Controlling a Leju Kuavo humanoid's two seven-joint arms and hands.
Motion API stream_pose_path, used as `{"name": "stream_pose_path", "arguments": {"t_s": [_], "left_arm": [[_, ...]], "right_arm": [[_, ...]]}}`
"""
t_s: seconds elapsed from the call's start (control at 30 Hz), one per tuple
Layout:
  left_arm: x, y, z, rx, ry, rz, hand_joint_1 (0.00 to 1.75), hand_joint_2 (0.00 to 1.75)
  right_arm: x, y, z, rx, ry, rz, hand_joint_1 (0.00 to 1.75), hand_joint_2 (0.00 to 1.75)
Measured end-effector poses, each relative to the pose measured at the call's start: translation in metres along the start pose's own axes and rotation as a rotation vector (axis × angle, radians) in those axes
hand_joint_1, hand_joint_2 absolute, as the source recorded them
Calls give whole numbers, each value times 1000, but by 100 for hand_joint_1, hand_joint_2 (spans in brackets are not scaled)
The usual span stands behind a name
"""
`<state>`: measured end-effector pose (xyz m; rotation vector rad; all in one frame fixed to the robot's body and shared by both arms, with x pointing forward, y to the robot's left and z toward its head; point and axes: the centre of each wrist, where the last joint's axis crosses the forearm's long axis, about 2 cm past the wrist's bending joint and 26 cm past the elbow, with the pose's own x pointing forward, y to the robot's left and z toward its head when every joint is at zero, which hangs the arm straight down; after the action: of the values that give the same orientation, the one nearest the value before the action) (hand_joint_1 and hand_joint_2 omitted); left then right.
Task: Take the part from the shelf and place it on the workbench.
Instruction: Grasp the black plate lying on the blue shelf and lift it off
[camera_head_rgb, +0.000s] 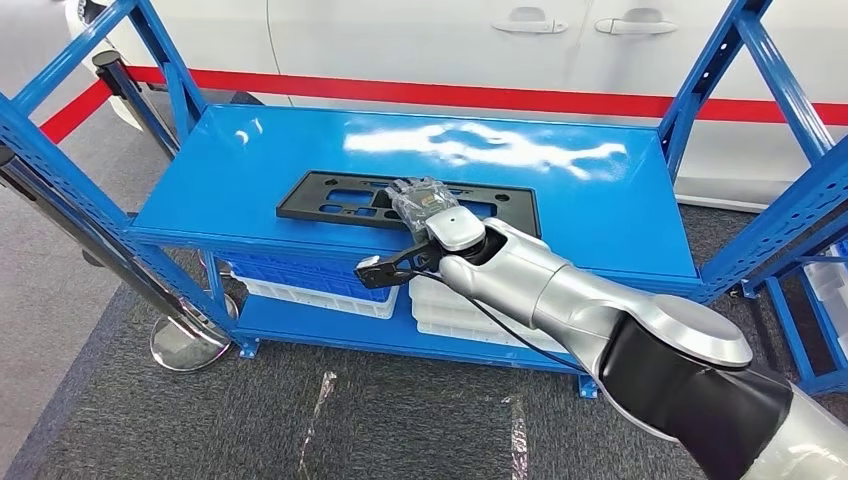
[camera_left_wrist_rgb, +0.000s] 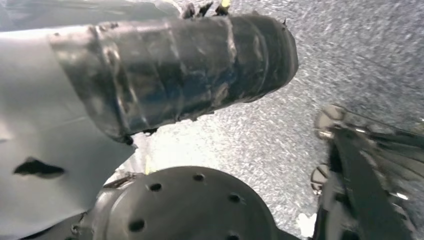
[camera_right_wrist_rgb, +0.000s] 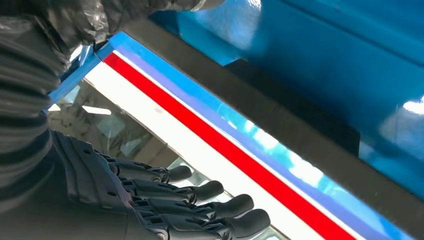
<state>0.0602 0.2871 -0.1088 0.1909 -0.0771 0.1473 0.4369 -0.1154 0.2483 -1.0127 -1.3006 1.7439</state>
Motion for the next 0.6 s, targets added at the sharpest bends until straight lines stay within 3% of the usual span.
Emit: {"name": "stream_pose_path", "arguments": {"t_s": [0.6], "left_arm": [[2,1,0,4,8,5,0,0]], "right_arm": [[-2,4,-1,38,10,49,0,175]]}}
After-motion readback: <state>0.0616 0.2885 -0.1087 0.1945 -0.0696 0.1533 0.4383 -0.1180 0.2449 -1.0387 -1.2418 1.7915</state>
